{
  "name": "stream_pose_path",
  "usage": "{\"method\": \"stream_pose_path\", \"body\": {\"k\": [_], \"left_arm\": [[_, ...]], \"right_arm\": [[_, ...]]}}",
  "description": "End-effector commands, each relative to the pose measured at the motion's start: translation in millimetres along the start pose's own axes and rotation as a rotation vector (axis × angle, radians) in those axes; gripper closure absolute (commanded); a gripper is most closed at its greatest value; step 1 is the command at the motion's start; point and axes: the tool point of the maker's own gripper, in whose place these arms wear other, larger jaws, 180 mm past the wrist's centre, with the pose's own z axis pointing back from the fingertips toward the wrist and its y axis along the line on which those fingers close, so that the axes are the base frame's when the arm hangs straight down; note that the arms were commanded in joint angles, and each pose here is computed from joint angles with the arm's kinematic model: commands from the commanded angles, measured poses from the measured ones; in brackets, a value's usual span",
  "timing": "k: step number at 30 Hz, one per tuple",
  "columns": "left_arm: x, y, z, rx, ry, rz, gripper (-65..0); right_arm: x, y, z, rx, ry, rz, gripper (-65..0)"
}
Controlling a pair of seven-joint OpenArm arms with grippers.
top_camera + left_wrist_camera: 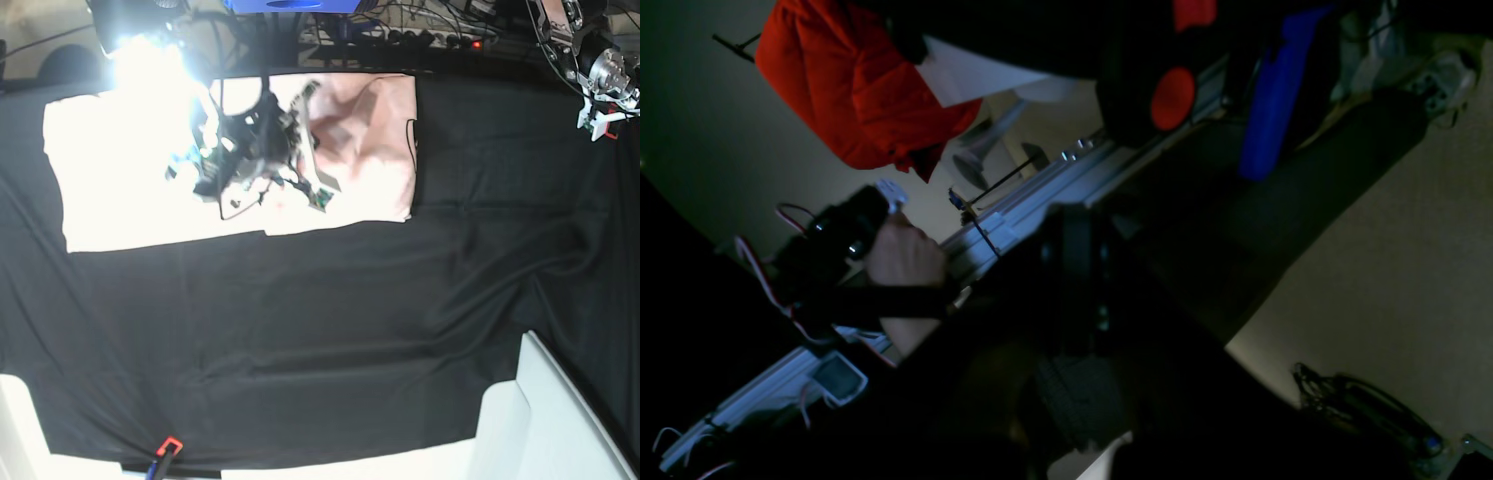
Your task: Fold the T-shirt properly
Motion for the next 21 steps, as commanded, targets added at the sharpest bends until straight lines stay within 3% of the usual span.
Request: {"method": "stream_pose_path", "body": {"k": [1,17,19,21], "left_arm": [[-0.4,18.8,-1.0,0.052,0.010,0.009,0.0],[2.1,19.5,-1.6,0.051,0.009,0.017,0.0],[2.1,19.5,-1.6,0.051,0.009,0.017,0.0],[1.6,19.7,-1.8,0.051,0.010,0.018,0.0]], "right_arm": [[10.4,1.7,6.3,-0.001,-0.046,0.012,0.0],[-43.3,0.1,14.2,-0.022,-0.015,-0.163,-1.2],[-48.6,-0.1,14.7,-0.021,-0.012,-0.189,-7.5],[-54.0,-0.5,15.0,-0.023,-0.009,-0.210,-18.0]]}}
